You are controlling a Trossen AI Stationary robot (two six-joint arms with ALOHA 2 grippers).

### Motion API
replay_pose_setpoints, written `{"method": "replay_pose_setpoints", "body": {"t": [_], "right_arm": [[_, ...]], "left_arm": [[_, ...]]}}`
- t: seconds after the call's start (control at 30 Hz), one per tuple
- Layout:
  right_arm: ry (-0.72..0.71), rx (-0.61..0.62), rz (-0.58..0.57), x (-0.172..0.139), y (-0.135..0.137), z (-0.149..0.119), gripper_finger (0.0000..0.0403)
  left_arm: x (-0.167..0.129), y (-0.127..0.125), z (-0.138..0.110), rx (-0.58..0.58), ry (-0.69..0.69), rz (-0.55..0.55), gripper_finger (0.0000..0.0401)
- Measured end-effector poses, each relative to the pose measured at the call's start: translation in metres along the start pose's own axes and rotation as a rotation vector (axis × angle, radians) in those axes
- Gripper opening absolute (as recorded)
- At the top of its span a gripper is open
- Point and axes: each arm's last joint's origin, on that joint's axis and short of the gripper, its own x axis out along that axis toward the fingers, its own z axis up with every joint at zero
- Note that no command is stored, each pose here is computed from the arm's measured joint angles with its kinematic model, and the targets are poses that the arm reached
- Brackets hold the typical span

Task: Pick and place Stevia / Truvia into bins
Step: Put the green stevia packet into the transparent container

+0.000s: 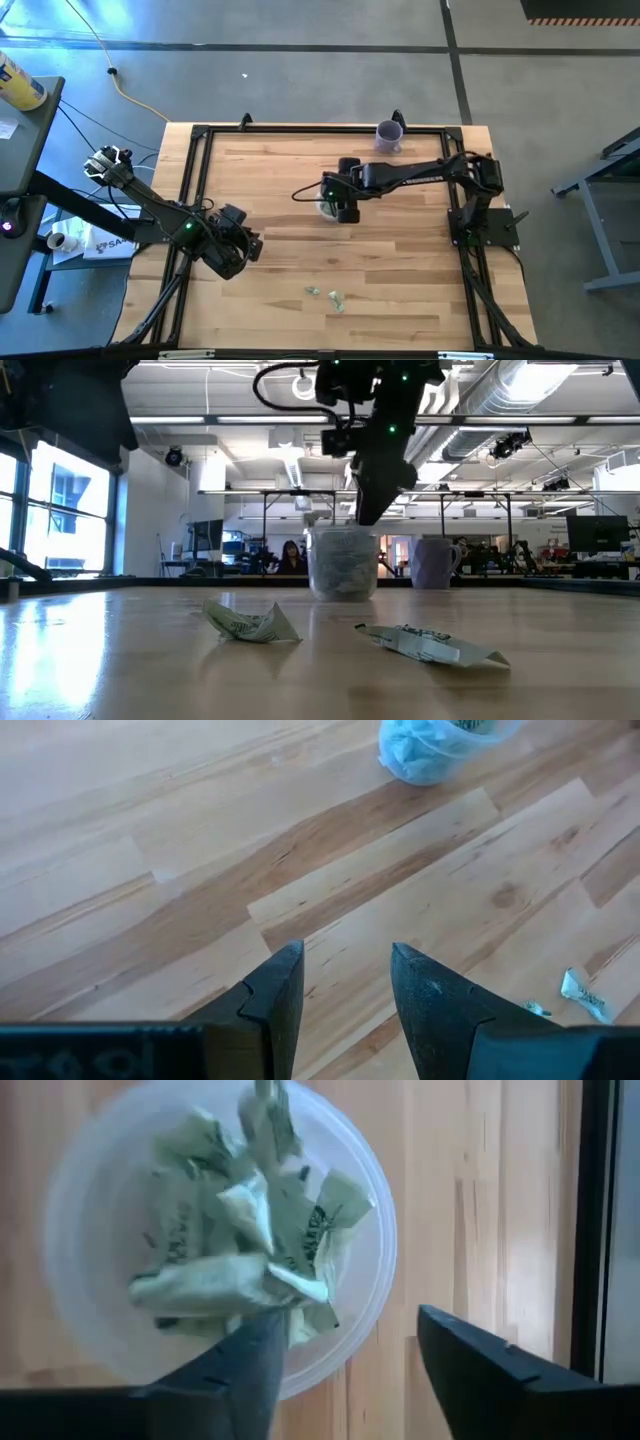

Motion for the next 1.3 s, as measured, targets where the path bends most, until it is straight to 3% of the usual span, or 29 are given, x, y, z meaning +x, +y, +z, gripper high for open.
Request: {"method": "replay_pose_setpoints", "body": {"t": [0.2, 0.4, 0.5, 0.6, 0.93, 1.2, 1.3], "right_arm": [[-0.075, 0.007, 0.048, -0.022, -0.003, 0.001, 0.0249], [-0.175, 0.019, 0.057, -0.06, 0.0, -0.002, 0.0246], [-0.221, 0.001, 0.148, -0.075, 0.011, -0.002, 0.0244], [-0.227, -0.038, 0.252, -0.084, 0.031, -0.004, 0.0244], [-0.098, -0.032, 0.4, -0.087, 0.104, -0.013, 0.0244], [-0.034, 0.078, 0.418, -0.063, 0.172, -0.015, 0.0234], [-0.028, 0.178, 0.421, -0.054, 0.193, -0.015, 0.0231]], "left_arm": [[0.0, 0.0, 0.0, -0.04, -0.006, -0.003, 0.0184], [0.0, 0.0, 0.0, -0.045, -0.007, -0.004, 0.0184], [0.0, -0.002, 0.0, -0.058, -0.005, -0.021, 0.0184], [0.0, -0.006, 0.0, -0.084, -0.002, -0.056, 0.0184], [0.004, -0.031, -0.004, -0.101, -0.002, -0.22, 0.0184], [0.024, -0.051, -0.024, -0.085, 0.082, -0.252, 0.0184], [0.029, -0.056, -0.029, -0.085, 0.125, -0.262, 0.0184]]}}
